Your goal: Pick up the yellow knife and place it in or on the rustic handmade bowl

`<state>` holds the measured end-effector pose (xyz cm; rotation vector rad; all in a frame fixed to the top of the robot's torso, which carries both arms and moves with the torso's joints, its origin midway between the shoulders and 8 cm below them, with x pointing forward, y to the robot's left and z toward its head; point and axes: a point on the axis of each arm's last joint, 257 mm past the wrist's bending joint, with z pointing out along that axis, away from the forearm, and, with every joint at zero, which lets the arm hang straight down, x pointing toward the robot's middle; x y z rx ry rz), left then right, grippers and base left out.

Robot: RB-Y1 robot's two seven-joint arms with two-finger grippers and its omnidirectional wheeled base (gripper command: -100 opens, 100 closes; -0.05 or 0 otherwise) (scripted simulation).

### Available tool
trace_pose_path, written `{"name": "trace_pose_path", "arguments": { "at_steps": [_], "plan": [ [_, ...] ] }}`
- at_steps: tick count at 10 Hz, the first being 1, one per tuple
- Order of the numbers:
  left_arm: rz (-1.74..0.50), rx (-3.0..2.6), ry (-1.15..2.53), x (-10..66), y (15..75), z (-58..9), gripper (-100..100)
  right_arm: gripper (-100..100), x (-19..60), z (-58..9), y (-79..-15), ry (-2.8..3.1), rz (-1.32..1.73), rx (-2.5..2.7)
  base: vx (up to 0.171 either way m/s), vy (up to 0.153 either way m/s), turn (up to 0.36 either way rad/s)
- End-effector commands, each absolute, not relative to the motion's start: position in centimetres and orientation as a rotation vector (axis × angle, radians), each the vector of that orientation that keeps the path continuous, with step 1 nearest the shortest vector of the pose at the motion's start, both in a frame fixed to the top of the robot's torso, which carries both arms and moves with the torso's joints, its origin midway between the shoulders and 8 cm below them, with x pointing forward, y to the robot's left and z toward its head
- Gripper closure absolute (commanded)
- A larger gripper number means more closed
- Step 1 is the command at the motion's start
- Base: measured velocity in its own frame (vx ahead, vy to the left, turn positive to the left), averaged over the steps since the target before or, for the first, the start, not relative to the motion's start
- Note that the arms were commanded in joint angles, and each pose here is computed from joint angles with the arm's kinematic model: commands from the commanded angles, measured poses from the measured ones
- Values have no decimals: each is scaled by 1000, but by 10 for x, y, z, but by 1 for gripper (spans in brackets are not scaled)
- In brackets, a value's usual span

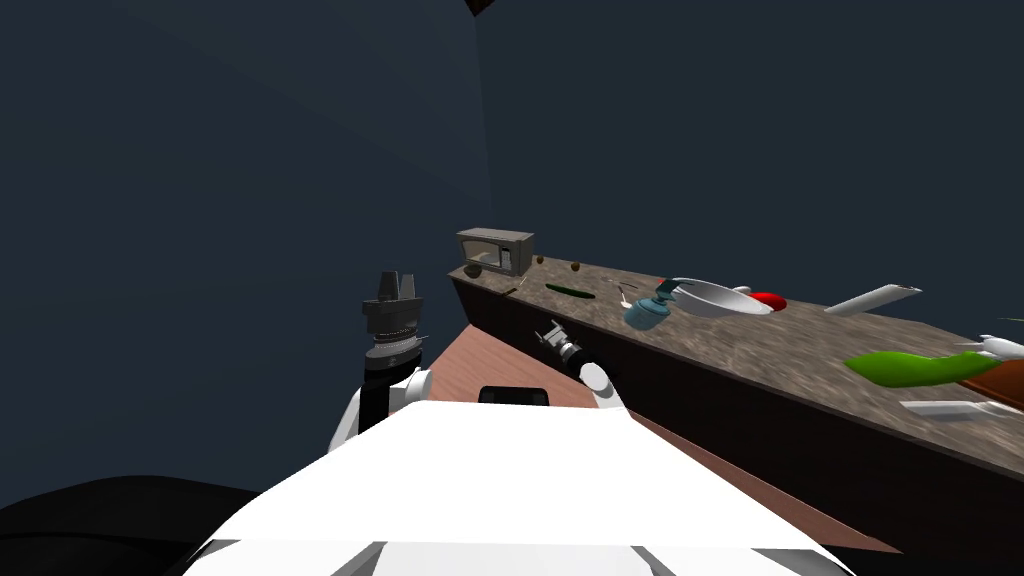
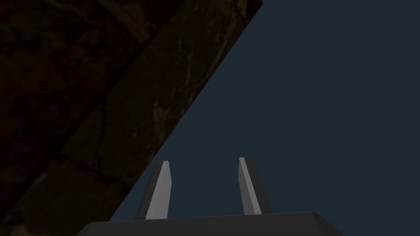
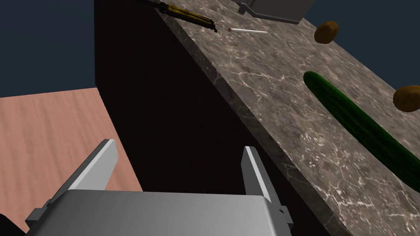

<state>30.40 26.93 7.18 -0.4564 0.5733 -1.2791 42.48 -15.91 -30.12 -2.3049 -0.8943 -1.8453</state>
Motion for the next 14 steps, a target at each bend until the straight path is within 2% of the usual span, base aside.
{"name": "trace_pose_path", "arguments": {
  "at_steps": [1,6,14],
  "plan": [
    [-1279,-456,573,304,269,72,0,-100,419,-315,-152,-796,-1748,-2292,14,13,-71],
    [-1279,-456,573,304,269,72,0,-100,407,-335,-141,-598,-1571,-2240,35,27,-36],
    [-1279,-457,573,304,269,72,0,-100,386,-364,-141,-229,-1275,-2140,88,56,-9]
  ]
}}
